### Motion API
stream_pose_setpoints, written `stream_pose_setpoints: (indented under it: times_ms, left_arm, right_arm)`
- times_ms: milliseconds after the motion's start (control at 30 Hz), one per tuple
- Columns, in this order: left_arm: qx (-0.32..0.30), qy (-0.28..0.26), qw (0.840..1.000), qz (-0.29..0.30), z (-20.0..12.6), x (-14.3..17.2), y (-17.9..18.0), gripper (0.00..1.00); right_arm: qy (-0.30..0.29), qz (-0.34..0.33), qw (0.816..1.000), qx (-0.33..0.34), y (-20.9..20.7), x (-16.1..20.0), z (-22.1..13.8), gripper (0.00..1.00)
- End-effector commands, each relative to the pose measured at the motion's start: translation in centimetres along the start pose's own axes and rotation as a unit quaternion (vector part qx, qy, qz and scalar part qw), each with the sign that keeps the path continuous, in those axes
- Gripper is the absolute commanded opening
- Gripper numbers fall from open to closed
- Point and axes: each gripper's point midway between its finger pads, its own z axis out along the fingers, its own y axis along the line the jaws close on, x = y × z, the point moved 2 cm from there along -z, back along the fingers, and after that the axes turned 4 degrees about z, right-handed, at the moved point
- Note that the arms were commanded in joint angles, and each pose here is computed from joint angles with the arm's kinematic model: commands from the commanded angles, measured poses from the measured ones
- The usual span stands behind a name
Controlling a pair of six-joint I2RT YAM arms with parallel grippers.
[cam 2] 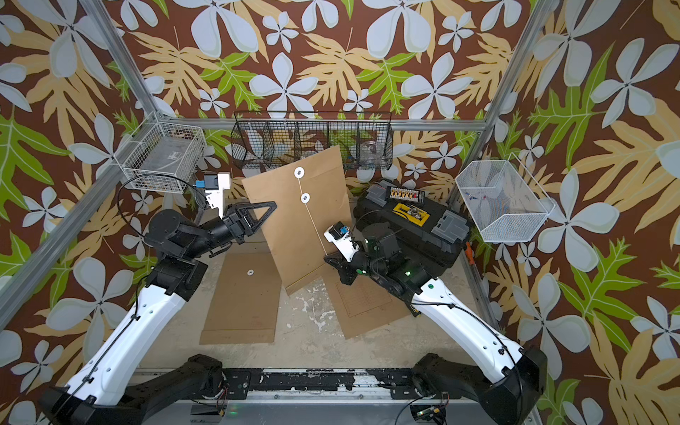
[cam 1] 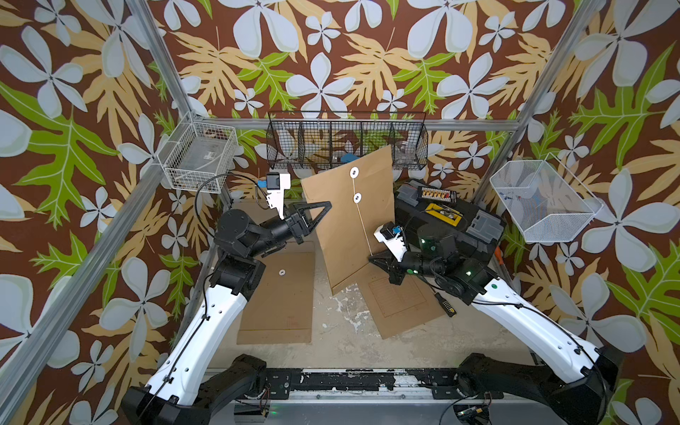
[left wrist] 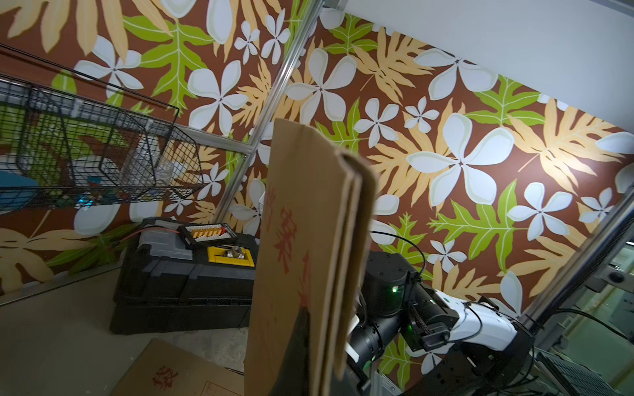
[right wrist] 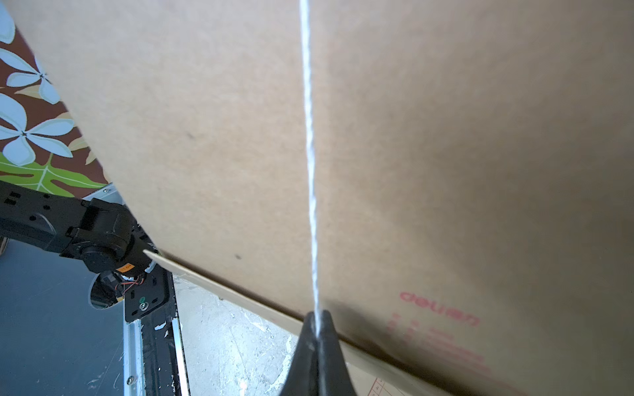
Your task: Open the file bag
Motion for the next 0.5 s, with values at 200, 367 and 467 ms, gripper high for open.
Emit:
stream_pose_setpoints:
  times_ms: [200, 367, 467]
  left_arm:
    - [-0.171, -0.046, 0.981, 0.083, -0.5, 0.9, 2.1, 0.00]
    - [-0.223, -0.051, 0.969, 0.096, -0.7, 1.6, 3.6, 0.00]
    - [-0.245, -0.049, 0.963, 0.104, -0.8, 2.0, 4.5, 0.00]
  right_arm:
    - [-0.083, 0.038, 0.995, -0.045, 1.5, -4.5, 0.1, 0.00]
    - [-0.078, 0.032, 0.993, -0.087, 3.5, -4.8, 0.9, 0.00]
    - [-0.078, 0.020, 0.990, -0.119, 5.1, -4.7, 1.1, 0.00]
